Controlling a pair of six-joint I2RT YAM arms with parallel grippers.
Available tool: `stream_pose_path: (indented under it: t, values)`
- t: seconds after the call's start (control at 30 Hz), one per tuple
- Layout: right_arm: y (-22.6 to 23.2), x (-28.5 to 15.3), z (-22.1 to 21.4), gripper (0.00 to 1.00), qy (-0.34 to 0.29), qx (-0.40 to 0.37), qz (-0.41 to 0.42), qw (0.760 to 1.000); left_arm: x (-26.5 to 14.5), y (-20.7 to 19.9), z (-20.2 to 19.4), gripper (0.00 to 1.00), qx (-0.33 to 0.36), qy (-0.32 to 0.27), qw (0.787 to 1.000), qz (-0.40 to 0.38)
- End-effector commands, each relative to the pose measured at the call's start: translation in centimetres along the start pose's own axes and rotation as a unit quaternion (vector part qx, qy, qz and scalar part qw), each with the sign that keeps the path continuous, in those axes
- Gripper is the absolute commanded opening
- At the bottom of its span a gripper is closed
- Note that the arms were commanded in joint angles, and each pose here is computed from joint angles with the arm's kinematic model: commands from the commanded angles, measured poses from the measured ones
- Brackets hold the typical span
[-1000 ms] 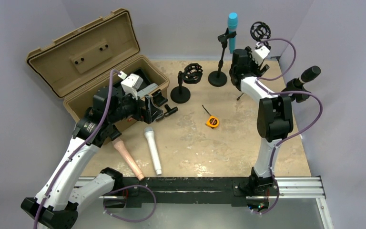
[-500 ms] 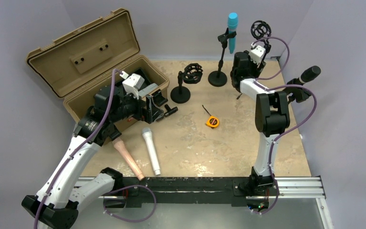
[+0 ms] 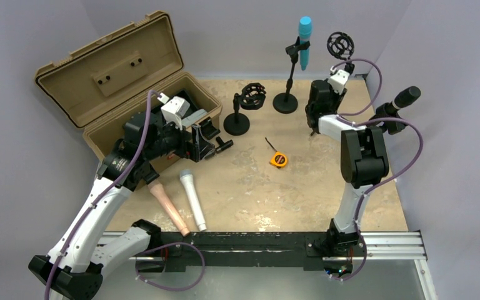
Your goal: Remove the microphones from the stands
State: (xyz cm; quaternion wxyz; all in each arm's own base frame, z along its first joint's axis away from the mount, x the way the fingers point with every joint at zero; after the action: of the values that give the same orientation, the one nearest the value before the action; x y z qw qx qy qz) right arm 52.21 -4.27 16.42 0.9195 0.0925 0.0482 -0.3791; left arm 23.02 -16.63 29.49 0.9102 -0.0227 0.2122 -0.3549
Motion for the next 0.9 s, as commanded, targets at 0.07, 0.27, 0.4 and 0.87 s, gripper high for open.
stream_pose_path:
  t: [0.07,0.27,0.4,0.87]
  values:
    - [-1.1,-2.1,3.4,0.14,-0.034,0.045,0.021,0.998,-0.5,-0.8,1.7,0.89,0.022,-0.024,0.999,-0.018]
    - [-0.9,-5.4,4.3,0.13,-0.043,0.027,0.131,0.99,-0.6,-1.0,1.8,0.89,0.02,-0.028,0.999,-0.025]
    - [-0.8,-8.2,4.6,0.13,-0.062,-0.011,0.214,0.975,-0.5,-1.2,1.8,0.89,0.02,-0.029,0.999,-0.029]
    - [0.1,-12.0,3.7,0.19,-0.084,-0.034,0.343,0.935,-1.0,-1.5,1.9,0.89,0.03,-0.035,0.999,-0.026]
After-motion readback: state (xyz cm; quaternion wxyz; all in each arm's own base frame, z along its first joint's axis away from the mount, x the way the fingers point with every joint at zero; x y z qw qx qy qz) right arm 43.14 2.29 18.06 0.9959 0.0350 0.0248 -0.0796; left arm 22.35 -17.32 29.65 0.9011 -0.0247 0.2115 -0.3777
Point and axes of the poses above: each gripper's point midway between its finger pads, its own x axis out along the fingers, its own y axis along the line the jaws close on, z = x × y, the point moved 2 cm from there along -x, back along the fingers, and after that the axes turned 9 degrees about x, right-handed, at the moved point
